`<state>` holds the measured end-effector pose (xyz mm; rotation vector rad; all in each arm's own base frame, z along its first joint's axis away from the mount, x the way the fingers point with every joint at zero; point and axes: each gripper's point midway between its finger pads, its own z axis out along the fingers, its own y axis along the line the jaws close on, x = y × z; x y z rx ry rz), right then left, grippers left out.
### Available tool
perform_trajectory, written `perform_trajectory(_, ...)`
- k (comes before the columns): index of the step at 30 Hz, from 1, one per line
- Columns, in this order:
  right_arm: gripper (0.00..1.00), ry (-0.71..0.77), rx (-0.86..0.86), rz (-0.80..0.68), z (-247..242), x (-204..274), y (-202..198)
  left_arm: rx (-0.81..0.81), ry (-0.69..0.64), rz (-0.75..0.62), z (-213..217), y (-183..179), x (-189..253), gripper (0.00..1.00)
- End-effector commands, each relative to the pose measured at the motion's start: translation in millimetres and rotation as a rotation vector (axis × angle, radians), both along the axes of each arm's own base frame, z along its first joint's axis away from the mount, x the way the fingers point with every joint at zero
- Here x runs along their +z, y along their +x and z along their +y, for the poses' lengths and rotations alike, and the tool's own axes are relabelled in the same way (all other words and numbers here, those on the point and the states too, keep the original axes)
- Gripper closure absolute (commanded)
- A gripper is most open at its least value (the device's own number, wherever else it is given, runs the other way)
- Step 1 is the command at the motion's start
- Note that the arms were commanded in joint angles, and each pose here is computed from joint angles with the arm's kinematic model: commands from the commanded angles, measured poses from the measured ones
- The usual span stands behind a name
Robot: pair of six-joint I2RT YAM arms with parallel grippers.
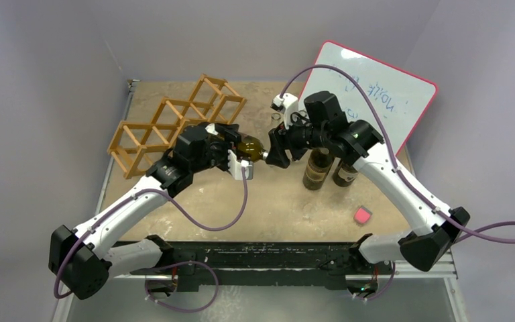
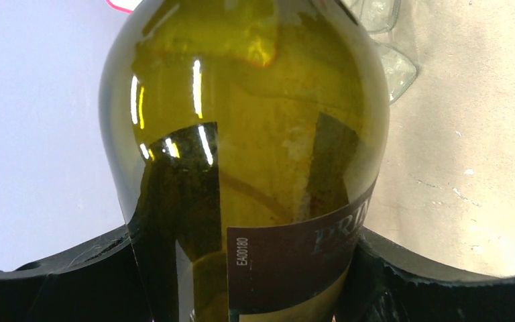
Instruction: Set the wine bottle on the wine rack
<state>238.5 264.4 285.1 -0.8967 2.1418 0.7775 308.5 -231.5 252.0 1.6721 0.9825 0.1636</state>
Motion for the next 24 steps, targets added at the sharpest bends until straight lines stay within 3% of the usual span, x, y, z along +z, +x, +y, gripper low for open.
perform_trajectory(1, 0.32, 0.006, 0.044, -0.005, 4.8, -0.9, -2.5, -0.053, -0.11, -0.226, -15.2, 6.1, 75.8, 1.0)
perform_trajectory(6, 0.38, -0.002, 0.063, 0.024, 13.5, -11.3, 1.3, -0.056, -0.062, -0.246, -19.0, 5.2, 70.1, 1.0)
perform_trajectory(21, 0.44, -0.01, 0.115, 0.083, 22.8, -34.2, -10.6, -0.05, -0.066, -0.25, -22.2, 6.9, 74.5, 1.0)
perform_trajectory(24, 0.51, -0.014, 0.121, 0.086, 24.5, -36.2, -11.7, -0.05, -0.071, -0.25, -22.7, 6.8, 76.5, 1.0)
